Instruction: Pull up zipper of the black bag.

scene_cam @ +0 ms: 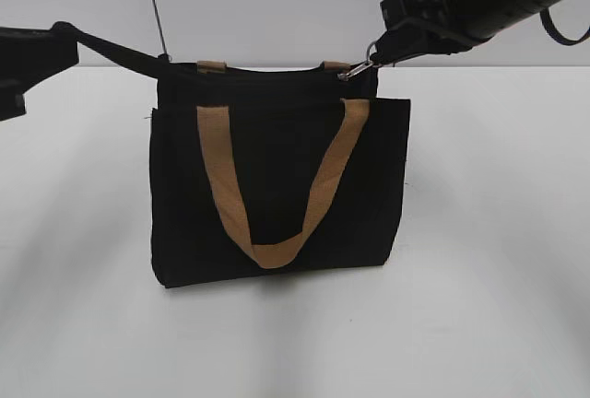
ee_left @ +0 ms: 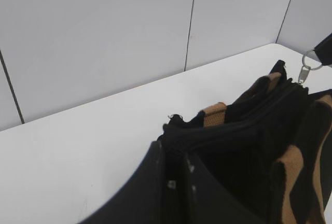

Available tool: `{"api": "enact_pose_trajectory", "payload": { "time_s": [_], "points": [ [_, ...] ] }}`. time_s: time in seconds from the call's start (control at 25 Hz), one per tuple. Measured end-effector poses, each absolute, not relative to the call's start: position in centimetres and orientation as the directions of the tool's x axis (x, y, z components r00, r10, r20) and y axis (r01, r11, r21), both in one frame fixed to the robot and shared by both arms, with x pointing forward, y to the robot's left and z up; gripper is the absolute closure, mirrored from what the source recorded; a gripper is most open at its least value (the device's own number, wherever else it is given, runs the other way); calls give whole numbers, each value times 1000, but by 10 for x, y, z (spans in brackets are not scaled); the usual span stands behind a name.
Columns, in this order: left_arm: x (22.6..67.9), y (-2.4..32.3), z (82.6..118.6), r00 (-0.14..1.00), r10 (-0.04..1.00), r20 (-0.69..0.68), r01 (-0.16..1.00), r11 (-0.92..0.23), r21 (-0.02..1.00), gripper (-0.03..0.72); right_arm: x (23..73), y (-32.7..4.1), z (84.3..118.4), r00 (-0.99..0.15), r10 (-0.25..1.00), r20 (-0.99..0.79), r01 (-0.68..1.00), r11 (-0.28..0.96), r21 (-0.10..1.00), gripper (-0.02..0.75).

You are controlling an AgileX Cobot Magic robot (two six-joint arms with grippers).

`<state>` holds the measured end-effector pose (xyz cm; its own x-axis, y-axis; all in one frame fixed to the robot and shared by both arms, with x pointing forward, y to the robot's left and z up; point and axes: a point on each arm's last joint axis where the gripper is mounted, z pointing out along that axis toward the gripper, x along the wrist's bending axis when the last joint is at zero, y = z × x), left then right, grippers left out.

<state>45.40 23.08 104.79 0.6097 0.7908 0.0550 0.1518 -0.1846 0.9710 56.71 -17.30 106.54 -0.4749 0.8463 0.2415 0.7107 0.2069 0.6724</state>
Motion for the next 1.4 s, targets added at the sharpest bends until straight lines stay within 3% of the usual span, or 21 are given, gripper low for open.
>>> {"api": "enact_pose_trajectory", "payload": {
  "time_s": [0.16, 0.24, 0.36, 0.48, 0.6, 0.76, 0.84, 1.04, 1.16, 1.24, 1.4],
  "points": [
    [454, 230, 1048, 617, 786, 53, 147, -181, 973, 668, 567, -172, 1066, -466, 845, 262, 717, 187, 671, 731],
    [453, 230, 1049, 621, 782, 52, 144, -178, 973, 668, 567, -172, 1066, -463, 845, 268, 719, 182, 671, 689],
    [453, 230, 1049, 621, 782, 52, 143, -178, 974, 668, 567, -173, 1066, -460, 846, 271, 720, 177, 671, 538],
    [453, 230, 1049, 621, 782, 52, 143, -178, 974, 668, 566, -173, 1067, -460, 843, 277, 726, 178, 664, 322],
    [453, 230, 1049, 621, 782, 52, 144, -178, 973, 668, 562, -173, 1071, -469, 837, 281, 727, 184, 662, 194],
    [453, 230, 1049, 620, 783, 52, 144, -179, 973, 638, 555, -174, 1080, -482, 831, 278, 716, 191, 671, 159],
    [453, 230, 1049, 620, 783, 50, 145, -177, 973, 559, 551, -176, 1085, -493, 830, 262, 708, 207, 675, 156],
    [454, 233, 1048, 582, 813, 11, 192, -151, 970, 271, 544, -180, 1094, -517, 828, 216, 684, 247, 687, 156],
    [454, 244, 1048, 479, 877, 39, 237, -172, 956, 206, 541, -181, 1097, -522, 828, 206, 676, 254, 692, 155],
    [454, 257, 1046, 348, 935, 70, 301, -182, 936, 192, 540, -182, 1099, -524, 827, 204, 673, 255, 695, 155],
    [450, 287, 1034, 0, 999, 40, 489, -35, 872, 185, 539, -182, 1099, -528, 824, 207, 678, 262, 686, 155]
  ]
}}
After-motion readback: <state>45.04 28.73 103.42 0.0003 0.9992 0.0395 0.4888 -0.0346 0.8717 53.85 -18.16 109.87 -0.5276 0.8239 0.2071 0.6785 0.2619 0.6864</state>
